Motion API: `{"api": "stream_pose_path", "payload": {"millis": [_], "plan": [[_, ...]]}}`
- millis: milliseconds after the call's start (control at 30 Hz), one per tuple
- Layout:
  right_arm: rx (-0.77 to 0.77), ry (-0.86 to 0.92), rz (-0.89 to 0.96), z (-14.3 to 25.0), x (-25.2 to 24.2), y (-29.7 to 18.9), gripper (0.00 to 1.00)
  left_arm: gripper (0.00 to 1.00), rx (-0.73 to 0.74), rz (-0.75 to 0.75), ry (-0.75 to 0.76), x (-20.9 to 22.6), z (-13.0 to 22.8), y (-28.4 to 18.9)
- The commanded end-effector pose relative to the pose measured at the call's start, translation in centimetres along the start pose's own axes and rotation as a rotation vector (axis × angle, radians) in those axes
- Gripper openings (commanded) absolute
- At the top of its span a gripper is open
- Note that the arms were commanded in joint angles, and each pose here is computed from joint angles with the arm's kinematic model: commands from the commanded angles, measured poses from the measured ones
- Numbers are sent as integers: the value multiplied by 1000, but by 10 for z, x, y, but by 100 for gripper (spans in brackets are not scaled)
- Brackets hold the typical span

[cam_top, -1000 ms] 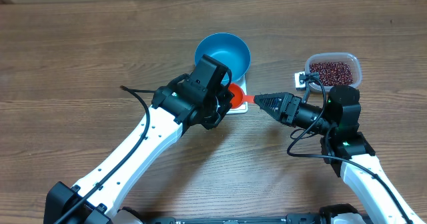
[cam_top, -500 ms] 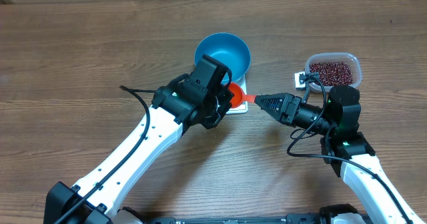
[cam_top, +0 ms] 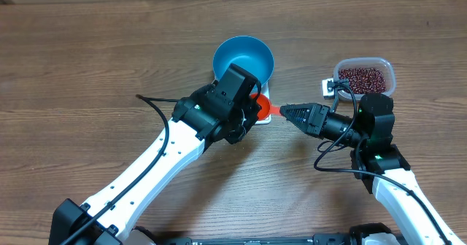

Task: Scoop item into bowl and weigh 150g on scale

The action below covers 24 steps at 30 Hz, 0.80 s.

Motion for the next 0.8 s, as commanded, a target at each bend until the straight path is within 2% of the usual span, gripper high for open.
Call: {"api": "stream_pose_path", "payload": {"millis": [0, 167, 200, 233, 333, 367, 500, 767], "plan": [[-10, -24, -13, -6, 8, 1, 4, 4, -18, -3, -10, 0, 0, 2], [-9, -24, -13, -6, 8, 1, 4, 5, -18, -4, -10, 0, 0, 2], [-9, -24, -13, -6, 8, 1, 4, 13, -18, -5, -10, 0, 0, 2], [-9, -24, -14, -6, 8, 1, 4, 27, -18, -5, -9, 0, 0, 2], [-7, -24, -15, -6, 9, 1, 4, 86, -23, -11, 14, 1, -1, 2], [-7, -25, -15, -6, 9, 1, 4, 100, -35, -15, 24, 2, -3, 2], [-7, -28, -15, -6, 9, 1, 4, 99, -58, -18, 88, 2, -7, 1], [-7, -60, -13, -6, 8, 1, 4, 100, -104, 7, 309, 1, -31, -19]]}}
Point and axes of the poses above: each gripper's point midway between its finger pads, its own y axis out along the fingers, its own x axis along the line the jaws close on, z = x × y, the point moved 6 cm from there along -y, back along the fingers, and after that the axes turned 2 degrees about -y, right-handed, at the moved point
